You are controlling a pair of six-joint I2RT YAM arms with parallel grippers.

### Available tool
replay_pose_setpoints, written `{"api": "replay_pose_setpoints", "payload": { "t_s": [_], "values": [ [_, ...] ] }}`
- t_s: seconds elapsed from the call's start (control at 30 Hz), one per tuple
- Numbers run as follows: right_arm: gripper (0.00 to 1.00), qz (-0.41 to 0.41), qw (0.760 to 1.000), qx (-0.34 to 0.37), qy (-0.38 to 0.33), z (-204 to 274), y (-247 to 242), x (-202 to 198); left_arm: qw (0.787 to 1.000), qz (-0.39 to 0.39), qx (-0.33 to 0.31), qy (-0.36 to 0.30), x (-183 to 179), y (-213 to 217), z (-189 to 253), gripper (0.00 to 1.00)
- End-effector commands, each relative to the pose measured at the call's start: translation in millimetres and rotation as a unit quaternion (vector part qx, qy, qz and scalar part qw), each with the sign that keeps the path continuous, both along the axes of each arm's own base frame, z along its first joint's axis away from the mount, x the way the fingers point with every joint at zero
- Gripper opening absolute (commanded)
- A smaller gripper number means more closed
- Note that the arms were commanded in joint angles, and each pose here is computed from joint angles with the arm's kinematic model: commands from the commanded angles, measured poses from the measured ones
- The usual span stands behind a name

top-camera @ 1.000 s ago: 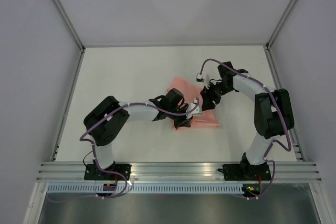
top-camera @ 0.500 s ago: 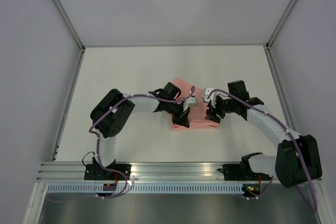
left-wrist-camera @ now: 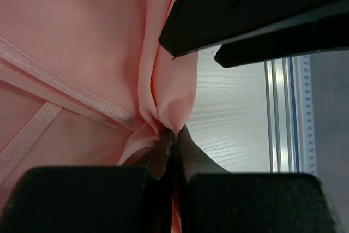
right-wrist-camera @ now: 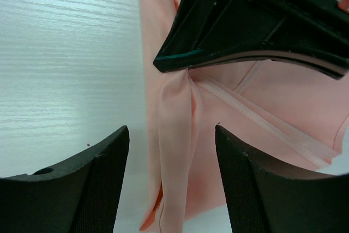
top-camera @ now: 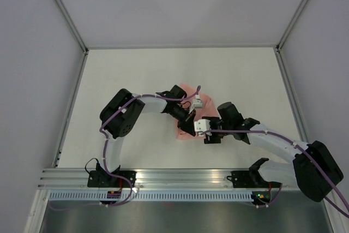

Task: Fold the napkin, place the utensils inside, and roll it up
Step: Roll the napkin with the utensil

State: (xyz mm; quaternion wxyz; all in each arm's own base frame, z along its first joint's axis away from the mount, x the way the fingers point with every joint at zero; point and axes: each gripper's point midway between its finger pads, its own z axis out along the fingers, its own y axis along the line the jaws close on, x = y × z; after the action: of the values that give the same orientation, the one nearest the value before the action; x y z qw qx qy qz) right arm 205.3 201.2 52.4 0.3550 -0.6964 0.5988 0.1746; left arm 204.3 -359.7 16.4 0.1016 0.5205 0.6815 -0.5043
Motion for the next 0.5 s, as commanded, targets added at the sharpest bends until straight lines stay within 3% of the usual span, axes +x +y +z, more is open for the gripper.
{"api": "replay_pose_setpoints", "payload": {
  "t_s": [0.0,0.23,0.47],
  "values": [
    [0.70,0.019,0.998,-0.009,-0.051,-2,9,7,0.993,0.009,0.111,0.039,-20,32,-54,0.02],
    [0.69,0.044,0.997,-0.040,-0.049,-23,20,-1,0.993,0.009,0.114,0.039,-18,32,-55,0.02],
    [0.59,0.048,0.997,-0.058,-0.026,-37,21,-5,0.993,0.009,0.112,0.033,-16,32,-53,0.02]
  ]
}}
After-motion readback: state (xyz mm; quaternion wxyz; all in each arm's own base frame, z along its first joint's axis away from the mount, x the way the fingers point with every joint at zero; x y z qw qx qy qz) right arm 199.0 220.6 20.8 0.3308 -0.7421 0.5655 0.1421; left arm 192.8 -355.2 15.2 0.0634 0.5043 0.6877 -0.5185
